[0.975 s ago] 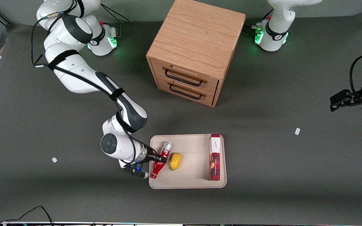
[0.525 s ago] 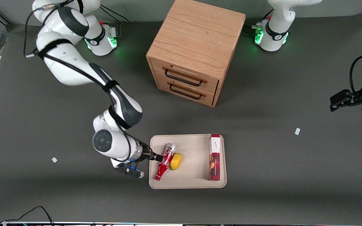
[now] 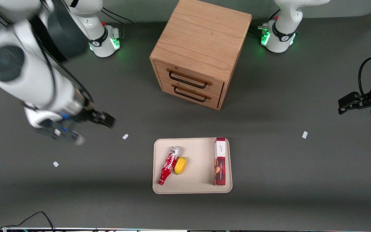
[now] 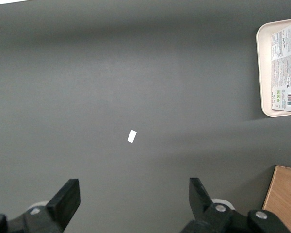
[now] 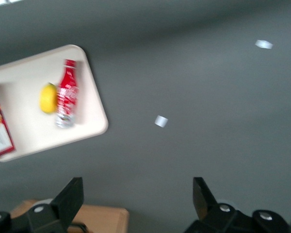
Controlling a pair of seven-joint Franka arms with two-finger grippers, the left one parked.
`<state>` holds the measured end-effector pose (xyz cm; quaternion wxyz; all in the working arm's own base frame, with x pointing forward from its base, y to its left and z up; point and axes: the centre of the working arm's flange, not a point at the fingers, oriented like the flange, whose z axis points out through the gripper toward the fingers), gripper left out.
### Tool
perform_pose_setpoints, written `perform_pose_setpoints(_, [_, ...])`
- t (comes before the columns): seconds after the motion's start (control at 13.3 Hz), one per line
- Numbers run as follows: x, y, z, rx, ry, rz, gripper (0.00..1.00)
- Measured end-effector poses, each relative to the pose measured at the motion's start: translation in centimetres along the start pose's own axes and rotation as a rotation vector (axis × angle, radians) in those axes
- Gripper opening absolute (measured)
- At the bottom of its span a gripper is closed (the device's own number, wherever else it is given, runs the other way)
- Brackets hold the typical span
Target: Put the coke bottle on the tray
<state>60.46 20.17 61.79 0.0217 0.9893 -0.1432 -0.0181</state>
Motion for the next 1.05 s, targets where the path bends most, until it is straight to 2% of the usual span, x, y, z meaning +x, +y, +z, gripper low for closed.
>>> perform_pose_setpoints(0.22, [-2.2, 8.7, -5.4, 0.007, -0.043, 0.004, 1.0])
perform_pose_setpoints(0.45, [-4.4, 15.0, -5.4, 0.008, -0.064, 0.033, 1.0])
perform_pose_setpoints(0.82, [-9.4, 16.7, -2.3, 0.007, -0.032, 0.048, 1.0])
perform_pose_setpoints(1.05, [-8.9, 17.5, -2.9, 0.02, -0.016, 0.065, 1.0])
